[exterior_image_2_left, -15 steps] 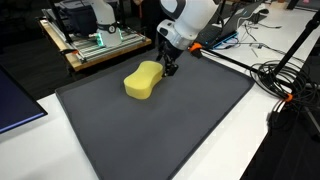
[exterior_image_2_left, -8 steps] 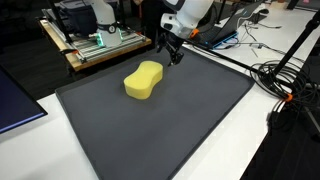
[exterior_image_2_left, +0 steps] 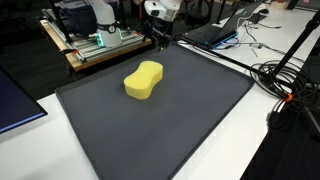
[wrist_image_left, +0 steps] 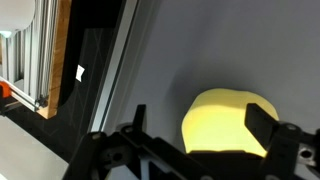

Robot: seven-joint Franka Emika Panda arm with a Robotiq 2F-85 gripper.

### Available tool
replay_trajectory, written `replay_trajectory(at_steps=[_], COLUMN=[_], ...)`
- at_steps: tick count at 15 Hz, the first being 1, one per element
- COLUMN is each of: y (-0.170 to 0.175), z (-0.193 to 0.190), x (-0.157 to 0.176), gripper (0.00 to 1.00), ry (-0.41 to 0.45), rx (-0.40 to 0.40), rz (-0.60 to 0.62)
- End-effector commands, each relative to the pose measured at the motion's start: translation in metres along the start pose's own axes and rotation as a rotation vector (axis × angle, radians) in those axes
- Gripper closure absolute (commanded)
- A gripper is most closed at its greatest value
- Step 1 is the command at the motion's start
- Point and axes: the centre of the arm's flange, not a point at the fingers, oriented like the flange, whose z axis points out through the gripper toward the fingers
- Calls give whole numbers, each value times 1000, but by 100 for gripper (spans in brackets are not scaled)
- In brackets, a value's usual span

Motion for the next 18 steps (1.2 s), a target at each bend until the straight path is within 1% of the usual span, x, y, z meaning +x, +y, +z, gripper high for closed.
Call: replay_trajectory(at_steps=[1,5,7,9,12,15,16,18], y=[66,103,117,125,135,136,136,134], z=[6,15,19,18,15,9,8,9], x=[-5,5,13,21,45,70,79,93], gripper=[0,0,0,0,0,0,0,0], ry=[59,138,177,196,191,198,187,132], rx=[59,115,160,237,382,533,582,668], rz=[-179,-349,-423,-485,-555,-615,-631,-648])
